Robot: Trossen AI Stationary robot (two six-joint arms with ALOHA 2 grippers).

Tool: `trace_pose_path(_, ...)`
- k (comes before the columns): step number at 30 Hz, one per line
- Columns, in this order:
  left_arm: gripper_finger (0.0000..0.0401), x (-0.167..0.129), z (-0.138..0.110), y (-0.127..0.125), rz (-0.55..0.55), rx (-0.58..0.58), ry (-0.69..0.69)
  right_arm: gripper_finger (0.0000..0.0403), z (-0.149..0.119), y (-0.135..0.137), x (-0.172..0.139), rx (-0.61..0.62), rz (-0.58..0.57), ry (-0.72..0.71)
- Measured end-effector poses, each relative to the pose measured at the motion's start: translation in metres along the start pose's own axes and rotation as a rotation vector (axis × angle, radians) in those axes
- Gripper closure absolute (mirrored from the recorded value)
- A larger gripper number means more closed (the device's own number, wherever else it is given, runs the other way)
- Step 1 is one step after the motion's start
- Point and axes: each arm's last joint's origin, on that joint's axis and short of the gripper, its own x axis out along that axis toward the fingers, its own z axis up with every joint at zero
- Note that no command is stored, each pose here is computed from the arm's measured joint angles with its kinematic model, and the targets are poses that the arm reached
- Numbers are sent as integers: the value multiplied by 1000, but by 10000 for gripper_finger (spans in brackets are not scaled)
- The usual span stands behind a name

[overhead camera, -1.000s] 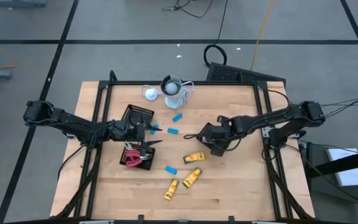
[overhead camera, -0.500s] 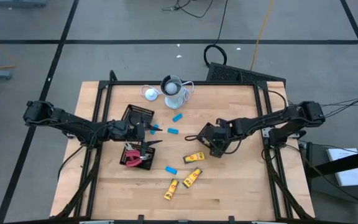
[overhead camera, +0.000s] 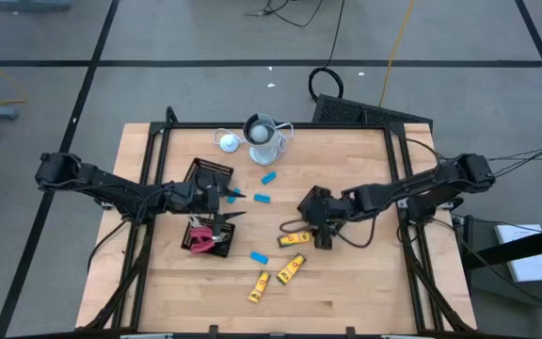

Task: Pick & Place School Supplies
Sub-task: Put the yellow crayon box into the bottom right black bin

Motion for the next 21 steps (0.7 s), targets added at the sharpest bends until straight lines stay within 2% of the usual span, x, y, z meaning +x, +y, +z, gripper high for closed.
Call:
trace_pose_path(4, 174, 0, 0, 0, 4, 0, 1, 187, -3, 12, 18, -22, 59, 28)
trace_pose_path(11, 174, 0, 0, 0, 7, -1, 0, 186, -11, 16, 48, -57, 81, 97)
trace_pose_path(21, 174, 0, 0, 0, 8, 2, -2, 186, -10, 21, 57, -117, 115, 68)
